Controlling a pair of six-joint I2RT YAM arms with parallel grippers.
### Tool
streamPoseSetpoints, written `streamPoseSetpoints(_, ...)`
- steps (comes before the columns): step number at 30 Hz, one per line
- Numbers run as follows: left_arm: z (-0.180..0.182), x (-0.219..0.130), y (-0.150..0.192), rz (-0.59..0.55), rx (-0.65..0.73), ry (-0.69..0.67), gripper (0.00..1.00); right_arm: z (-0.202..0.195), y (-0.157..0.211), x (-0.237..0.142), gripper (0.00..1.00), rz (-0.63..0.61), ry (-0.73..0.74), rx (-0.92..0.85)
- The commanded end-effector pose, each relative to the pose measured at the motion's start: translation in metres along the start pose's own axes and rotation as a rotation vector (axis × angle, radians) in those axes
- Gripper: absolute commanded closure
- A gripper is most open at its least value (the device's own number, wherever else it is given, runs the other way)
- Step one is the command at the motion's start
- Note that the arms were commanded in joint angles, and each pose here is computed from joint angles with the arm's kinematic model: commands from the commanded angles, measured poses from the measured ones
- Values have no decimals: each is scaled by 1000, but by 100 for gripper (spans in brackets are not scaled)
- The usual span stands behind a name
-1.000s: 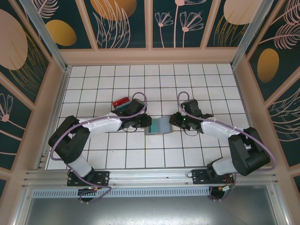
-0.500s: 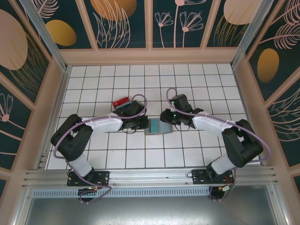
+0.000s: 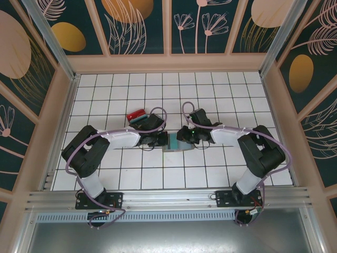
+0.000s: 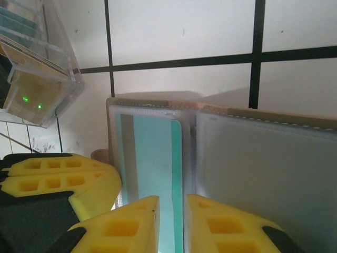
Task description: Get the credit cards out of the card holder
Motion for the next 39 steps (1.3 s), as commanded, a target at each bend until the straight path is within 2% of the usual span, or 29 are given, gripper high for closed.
streamPoseSetpoints(1,4,7,6,28,3,-7,90,7,1,6,81,23,-44,10)
streamPoseSetpoints(12,7,8,8,33,-2,-19,92,-12,9,15,82,52,21,46)
streamPoseSetpoints(21,8,10,9,41,-9,-23,92,-9,11,20,85,78,-18,50)
streamPoseSetpoints(25,9,12,10,47,-12,-28,94,-8,10,20,96,79,-24,47)
streamPoseSetpoints(26,11,13,11,50,-14,-36,95,-8,10,20,100,78,-23,48)
streamPoseSetpoints(28,14,13,11,53,-17,-58,100,-10,10,19,100,76,-16,51)
streamPoseSetpoints(39,42,16,19,68,-36,-189,100,-27,2,2,100,33,19,69)
Point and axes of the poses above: each hand's point on the last joint's axis, 136 mm out from that joint toward the fingers, its own x axis out along the fingers, its own z axis along the line the jaws close on, y = z × x, the point moved 1 cm from there along -x, back along the fingers, and after that the axes turned 2 degrees about -x, right-handed, at the moved point
